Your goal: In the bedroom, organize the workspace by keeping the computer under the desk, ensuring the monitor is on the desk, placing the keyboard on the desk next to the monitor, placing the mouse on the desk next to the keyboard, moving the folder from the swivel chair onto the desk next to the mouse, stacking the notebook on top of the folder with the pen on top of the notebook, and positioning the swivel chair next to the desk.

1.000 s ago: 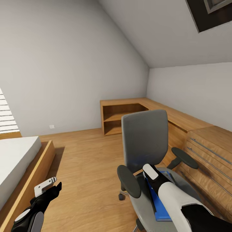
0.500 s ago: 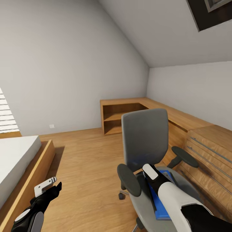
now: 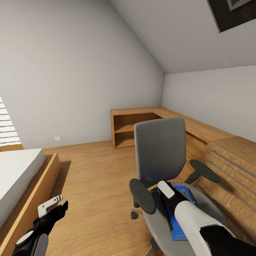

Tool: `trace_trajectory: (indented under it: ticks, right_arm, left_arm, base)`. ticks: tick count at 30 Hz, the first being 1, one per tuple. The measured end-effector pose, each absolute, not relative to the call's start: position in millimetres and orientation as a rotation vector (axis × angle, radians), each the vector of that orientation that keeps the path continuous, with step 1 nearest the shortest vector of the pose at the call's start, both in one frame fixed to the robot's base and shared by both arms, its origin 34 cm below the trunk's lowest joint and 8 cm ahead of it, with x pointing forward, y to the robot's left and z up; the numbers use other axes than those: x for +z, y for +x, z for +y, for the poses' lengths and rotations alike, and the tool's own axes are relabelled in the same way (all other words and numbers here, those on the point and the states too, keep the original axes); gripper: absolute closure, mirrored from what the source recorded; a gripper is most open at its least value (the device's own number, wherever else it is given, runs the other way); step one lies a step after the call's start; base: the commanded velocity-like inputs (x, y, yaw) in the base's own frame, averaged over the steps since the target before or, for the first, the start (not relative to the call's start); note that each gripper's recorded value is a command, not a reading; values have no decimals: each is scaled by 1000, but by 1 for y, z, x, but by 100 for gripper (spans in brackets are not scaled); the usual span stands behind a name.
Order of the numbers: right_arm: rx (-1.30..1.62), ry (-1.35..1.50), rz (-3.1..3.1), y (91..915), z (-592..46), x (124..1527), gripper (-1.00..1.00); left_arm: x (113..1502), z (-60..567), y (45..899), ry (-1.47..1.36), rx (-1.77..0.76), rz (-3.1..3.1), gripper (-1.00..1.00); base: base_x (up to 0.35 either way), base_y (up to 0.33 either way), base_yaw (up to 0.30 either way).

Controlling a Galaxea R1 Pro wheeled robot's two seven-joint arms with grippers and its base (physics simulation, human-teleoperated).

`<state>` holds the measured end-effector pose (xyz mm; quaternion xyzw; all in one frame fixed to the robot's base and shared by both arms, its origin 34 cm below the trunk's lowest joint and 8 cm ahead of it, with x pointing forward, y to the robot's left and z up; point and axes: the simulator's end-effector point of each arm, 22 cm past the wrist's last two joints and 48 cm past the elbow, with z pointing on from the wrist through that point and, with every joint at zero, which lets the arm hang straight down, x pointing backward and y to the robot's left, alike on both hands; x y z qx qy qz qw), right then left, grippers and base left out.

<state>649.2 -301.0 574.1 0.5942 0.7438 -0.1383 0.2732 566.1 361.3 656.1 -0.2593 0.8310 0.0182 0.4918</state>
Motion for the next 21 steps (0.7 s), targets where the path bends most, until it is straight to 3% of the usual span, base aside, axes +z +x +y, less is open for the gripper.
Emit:
trace_trajectory:
  ticks: [21]
  right_arm:
    - [-504, 1612, 1957, 633, -300, 583, -100]
  left_arm:
    - [656, 362, 566, -628, 46, 2017, -100]
  base:
    - [0, 0, 0]
